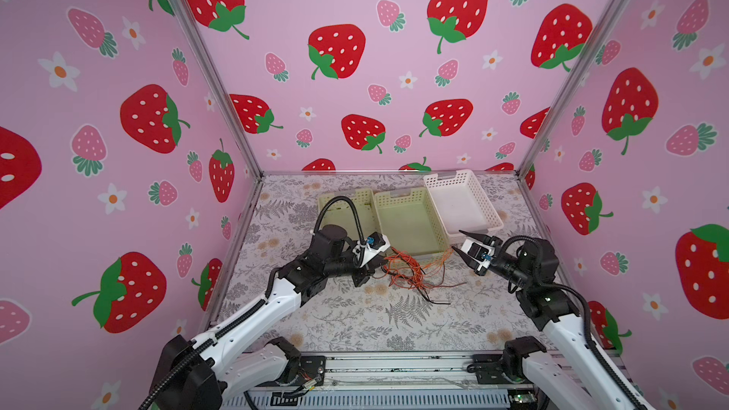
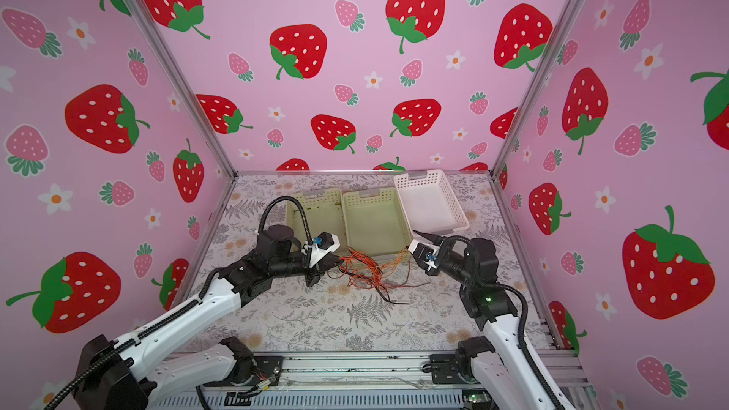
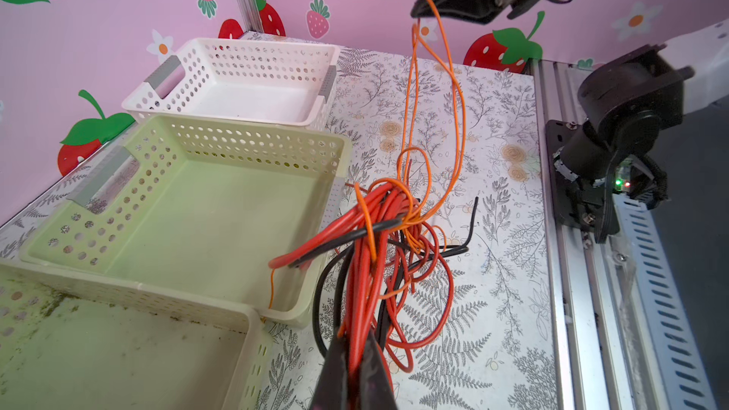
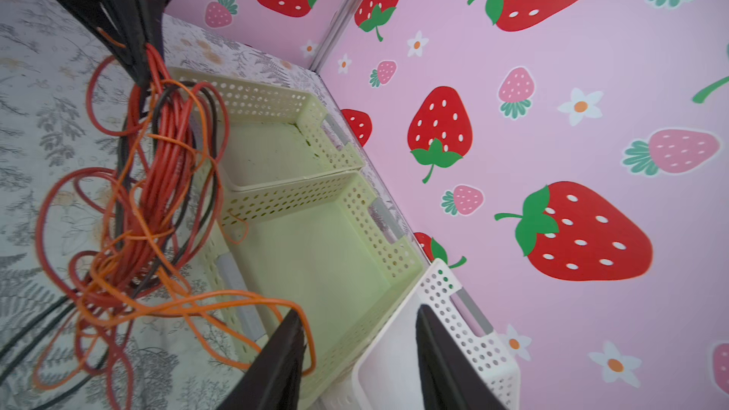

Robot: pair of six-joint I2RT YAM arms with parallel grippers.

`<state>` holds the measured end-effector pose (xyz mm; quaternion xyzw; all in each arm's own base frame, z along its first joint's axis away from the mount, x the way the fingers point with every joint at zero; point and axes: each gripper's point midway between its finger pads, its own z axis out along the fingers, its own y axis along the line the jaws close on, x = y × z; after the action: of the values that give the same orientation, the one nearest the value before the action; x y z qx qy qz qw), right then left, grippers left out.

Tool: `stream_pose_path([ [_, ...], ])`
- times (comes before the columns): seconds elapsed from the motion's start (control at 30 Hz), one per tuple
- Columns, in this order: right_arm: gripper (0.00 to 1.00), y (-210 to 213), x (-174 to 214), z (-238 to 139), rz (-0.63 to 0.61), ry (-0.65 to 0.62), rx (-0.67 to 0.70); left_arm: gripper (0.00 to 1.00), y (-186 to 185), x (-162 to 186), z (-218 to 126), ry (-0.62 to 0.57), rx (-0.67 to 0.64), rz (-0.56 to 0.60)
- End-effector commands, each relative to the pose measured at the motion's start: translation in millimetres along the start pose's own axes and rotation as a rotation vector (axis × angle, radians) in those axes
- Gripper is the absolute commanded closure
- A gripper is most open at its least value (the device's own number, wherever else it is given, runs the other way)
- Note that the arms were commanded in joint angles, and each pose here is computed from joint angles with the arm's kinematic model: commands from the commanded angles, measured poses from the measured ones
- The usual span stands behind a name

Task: Untangle the cables

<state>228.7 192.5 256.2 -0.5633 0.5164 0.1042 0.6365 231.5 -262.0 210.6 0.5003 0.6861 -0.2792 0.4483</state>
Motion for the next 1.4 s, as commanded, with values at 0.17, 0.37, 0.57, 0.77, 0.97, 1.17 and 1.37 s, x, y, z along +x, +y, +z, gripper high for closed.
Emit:
stream_pose_path([
  [0.17,0.44,7.2,11.7,7.2,-0.087,0.143,0.025,1.00,7.5,-33.5,-12.7,-0.089,-0.065,0.045],
  [0.37,0.47,46.2,-33.4,17.5,-0.037,-0.130,-0.204,1.00,10.7,-36.5,-10.2,-0.091,-0.069,0.049],
  [0.57,0.47,26.1,32.9,15.1,-0.160,0.308,-0.092,1.00,30.3,-41.2,-21.9,-0.093,-0.168,0.048],
  [0.77,0.44,37.3,47.2,-3.7,-0.225,0.340,-0.087,1.00,70.5,-47.0,-56.7,-0.168,-0.274,-0.048],
  [0.97,0.44,26.2,55.1,-12.3,-0.222,0.426,-0.053,1.00,66.5,-55.5,-58.7,-0.200,-0.214,-0.049],
  [1.17,0.55,7.9,-64.8,2.7,-0.128,-0.113,-0.086,1.00,44.1,-54.5,-42.8,-0.150,-0.137,0.020],
  [1.37,0.59,52.2,-70.9,51.1,-0.119,-0.142,-0.317,1.00,35.4,-59.9,-30.6,-0.136,-0.115,0.060],
])
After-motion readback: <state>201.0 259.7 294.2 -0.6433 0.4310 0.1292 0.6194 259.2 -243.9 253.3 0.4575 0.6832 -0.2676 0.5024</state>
